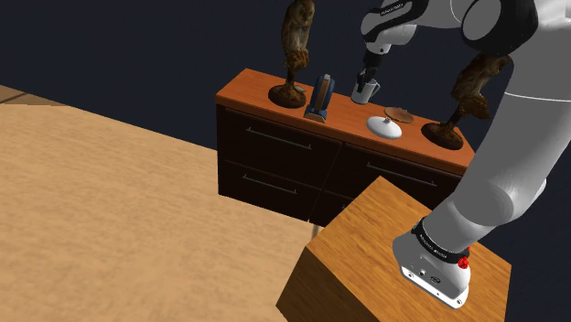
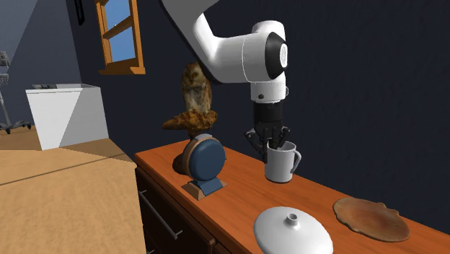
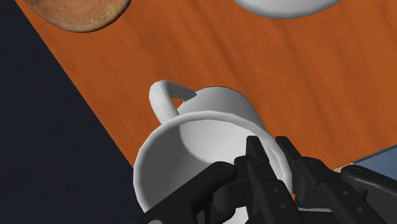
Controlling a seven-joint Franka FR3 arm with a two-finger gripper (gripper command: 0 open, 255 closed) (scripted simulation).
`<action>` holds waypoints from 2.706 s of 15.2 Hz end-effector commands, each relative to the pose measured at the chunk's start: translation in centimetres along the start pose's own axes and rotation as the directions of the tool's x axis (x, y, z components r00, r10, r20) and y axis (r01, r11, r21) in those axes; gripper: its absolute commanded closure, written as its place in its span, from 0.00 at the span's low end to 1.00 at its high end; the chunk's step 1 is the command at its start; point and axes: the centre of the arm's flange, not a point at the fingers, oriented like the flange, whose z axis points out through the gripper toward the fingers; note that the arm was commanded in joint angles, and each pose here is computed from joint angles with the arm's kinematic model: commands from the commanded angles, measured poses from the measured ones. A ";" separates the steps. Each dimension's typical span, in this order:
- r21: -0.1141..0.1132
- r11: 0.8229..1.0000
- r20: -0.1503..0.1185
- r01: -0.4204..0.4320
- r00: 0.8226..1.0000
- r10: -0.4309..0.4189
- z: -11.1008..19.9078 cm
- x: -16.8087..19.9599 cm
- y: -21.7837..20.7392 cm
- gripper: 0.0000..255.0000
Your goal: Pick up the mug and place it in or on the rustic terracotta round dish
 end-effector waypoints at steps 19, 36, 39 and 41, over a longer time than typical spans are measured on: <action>0.000 1.000 0.000 0.000 1.000 0.000 -5.5 -9.8 9.2 1.00; 0.000 1.000 0.000 0.000 1.000 0.000 -1.4 -18.1 16.5 1.00; 0.000 1.000 0.000 0.000 1.000 0.000 0.2 -18.1 16.4 1.00; 0.000 1.000 0.000 0.000 1.000 0.000 1.3 -18.1 16.3 1.00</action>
